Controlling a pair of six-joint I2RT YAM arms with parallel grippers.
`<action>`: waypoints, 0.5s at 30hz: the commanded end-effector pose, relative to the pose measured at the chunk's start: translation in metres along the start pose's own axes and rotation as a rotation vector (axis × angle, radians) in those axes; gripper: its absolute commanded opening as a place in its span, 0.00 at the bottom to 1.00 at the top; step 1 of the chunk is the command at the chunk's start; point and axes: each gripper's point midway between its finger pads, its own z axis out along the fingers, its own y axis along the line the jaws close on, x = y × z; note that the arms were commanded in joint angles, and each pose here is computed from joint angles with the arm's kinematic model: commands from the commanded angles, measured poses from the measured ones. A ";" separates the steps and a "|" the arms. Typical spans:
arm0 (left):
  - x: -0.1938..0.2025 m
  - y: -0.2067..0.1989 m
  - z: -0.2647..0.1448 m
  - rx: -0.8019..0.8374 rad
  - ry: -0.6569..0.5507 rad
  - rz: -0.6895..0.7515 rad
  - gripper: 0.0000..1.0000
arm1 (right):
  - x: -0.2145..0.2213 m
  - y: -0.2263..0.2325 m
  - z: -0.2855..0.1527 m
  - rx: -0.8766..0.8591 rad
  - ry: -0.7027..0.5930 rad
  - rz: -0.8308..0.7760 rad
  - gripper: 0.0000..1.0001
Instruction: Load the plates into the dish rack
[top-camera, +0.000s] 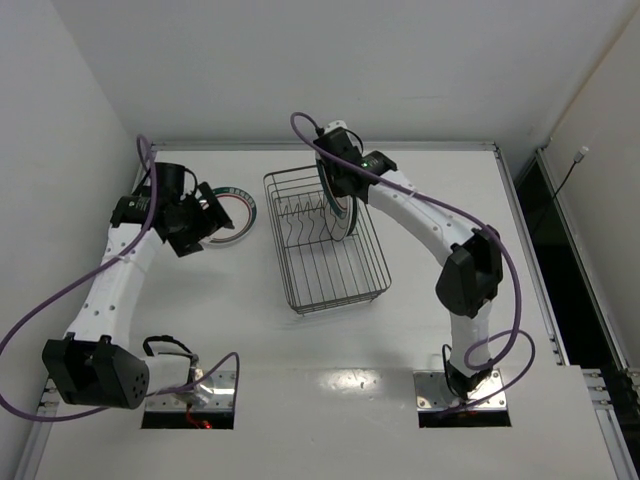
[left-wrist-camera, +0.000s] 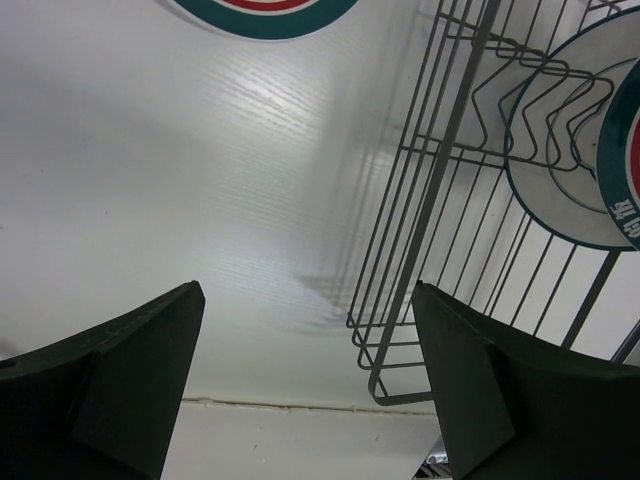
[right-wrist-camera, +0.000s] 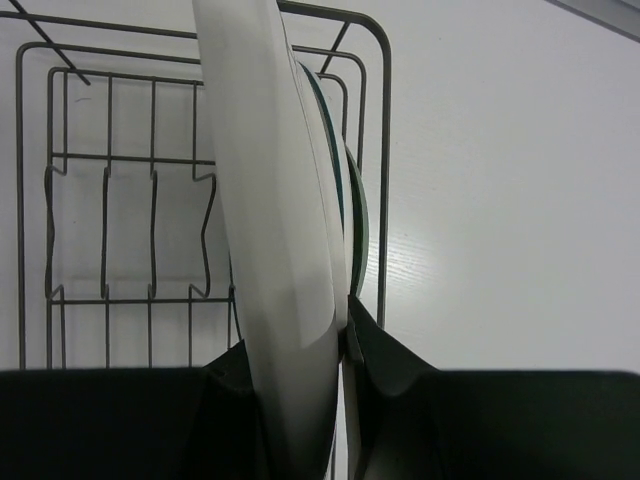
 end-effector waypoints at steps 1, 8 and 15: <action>-0.005 -0.002 -0.006 0.010 -0.003 0.009 0.83 | 0.015 0.013 0.018 0.024 0.036 -0.016 0.00; -0.004 0.005 -0.004 -0.024 -0.006 0.008 0.83 | 0.046 0.050 0.024 -0.046 0.128 -0.012 0.00; 0.002 0.010 0.005 -0.046 0.023 0.005 0.83 | 0.033 0.060 -0.004 -0.027 0.034 -0.003 0.00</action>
